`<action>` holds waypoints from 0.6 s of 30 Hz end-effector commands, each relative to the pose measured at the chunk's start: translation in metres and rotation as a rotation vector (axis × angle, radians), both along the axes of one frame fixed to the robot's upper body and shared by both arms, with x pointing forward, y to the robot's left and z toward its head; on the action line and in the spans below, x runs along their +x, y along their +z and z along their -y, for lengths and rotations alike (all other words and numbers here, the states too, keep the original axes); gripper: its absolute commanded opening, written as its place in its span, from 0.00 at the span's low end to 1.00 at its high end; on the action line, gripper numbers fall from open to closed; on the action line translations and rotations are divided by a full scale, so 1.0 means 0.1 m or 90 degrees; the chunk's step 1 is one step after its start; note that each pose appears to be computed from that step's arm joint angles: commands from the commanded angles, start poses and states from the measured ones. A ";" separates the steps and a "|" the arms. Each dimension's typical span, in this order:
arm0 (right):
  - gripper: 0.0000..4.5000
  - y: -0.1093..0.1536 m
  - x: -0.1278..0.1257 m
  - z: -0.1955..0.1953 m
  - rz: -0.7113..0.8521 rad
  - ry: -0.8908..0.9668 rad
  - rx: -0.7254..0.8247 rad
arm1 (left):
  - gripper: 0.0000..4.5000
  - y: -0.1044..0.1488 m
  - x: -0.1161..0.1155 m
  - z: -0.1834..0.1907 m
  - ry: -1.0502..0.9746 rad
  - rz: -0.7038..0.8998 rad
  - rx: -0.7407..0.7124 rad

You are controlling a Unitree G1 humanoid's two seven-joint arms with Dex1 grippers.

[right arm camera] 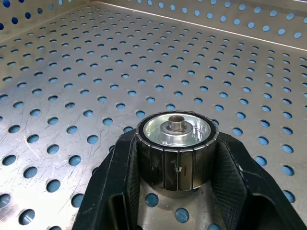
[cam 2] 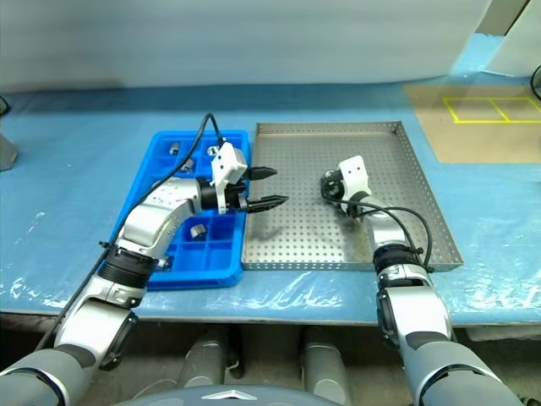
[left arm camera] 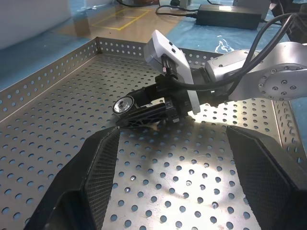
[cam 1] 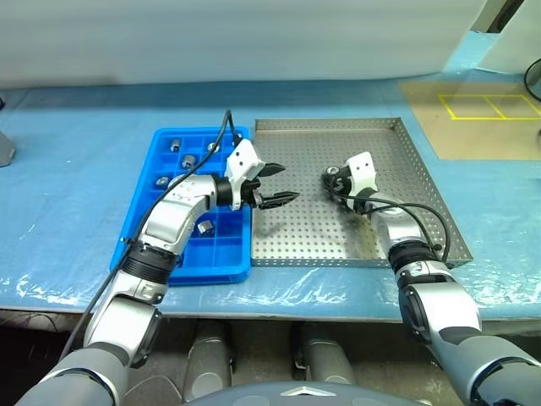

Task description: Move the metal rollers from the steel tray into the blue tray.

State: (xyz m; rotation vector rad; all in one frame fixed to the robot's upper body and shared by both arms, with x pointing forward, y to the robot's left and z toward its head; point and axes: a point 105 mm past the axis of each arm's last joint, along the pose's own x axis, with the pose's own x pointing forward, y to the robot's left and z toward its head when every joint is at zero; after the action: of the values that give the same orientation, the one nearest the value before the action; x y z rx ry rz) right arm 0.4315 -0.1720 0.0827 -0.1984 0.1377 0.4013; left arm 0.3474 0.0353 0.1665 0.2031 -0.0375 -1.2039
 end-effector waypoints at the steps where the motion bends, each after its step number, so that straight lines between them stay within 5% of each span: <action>1: 0.37 0.02 -0.02 -0.04 0.003 0.018 0.005 | 0.84 0.21 0.04 -0.06 0.017 0.052 -0.013; 6: 0.37 0.07 -0.03 -0.18 0.006 0.052 -0.003 | 0.84 0.21 0.09 -0.22 0.055 0.050 -0.009; 10: 0.37 0.39 -0.09 -0.49 0.041 0.157 0.021 | 0.84 0.17 0.03 -0.47 0.079 0.041 -0.002; 18: 0.37 0.88 -0.57 -1.17 0.075 0.433 0.004 | 0.84 0.18 -0.23 -0.86 0.114 0.030 0.026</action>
State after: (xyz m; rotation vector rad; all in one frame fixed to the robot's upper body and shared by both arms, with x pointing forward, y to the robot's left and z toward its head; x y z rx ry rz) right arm 0.3865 -0.0702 0.1564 -0.2686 -0.0086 0.9770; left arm 0.3311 0.1169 0.1653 0.2516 0.0293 -1.0294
